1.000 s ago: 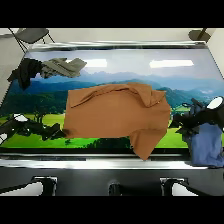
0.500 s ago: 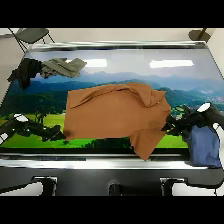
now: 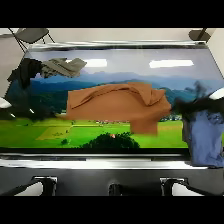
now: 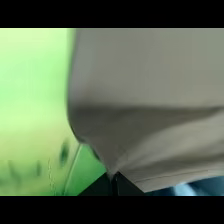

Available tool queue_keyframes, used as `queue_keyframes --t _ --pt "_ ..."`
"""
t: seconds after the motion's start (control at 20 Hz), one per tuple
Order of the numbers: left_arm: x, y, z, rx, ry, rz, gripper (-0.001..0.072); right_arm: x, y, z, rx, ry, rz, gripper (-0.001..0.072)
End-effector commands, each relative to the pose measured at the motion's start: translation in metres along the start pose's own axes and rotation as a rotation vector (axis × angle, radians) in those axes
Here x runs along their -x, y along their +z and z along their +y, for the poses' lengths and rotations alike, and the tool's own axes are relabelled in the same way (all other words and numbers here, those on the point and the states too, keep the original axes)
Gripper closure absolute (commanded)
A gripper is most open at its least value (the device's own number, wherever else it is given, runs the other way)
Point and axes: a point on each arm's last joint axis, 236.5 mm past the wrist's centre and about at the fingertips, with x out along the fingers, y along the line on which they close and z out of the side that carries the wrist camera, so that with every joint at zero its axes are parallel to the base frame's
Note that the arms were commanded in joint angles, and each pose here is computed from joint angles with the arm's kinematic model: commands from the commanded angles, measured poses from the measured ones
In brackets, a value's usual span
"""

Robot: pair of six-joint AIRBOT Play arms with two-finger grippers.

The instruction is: Fold the shirts.

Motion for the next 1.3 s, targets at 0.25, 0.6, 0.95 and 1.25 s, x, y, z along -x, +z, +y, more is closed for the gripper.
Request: queue_keyframes --t 0.25,0.6,0.95,1.25 --pt "0.469 0.049 -0.267 -0.551 0.017 -1.344 0.068 0.483 -0.003 0.208 0.579 -0.091 -1.298 0.0664" --pt "0.507 -0.014 -0.28 -0.548 0.057 -1.433 0.068 0.552 -0.075 0.194 0.483 -0.202 -1.486 0.0665" --pt "0.456 0.009 -0.248 -0.503 0.126 -1.225 0.068 0.498 -0.047 0.177 0.447 -0.198 -1.277 0.0665" --pt "0.257 0.093 -0.12 -0.305 0.169 -0.648 0.0681 0.266 0.019 0.126 0.283 -0.034 -0.439 0.0666"
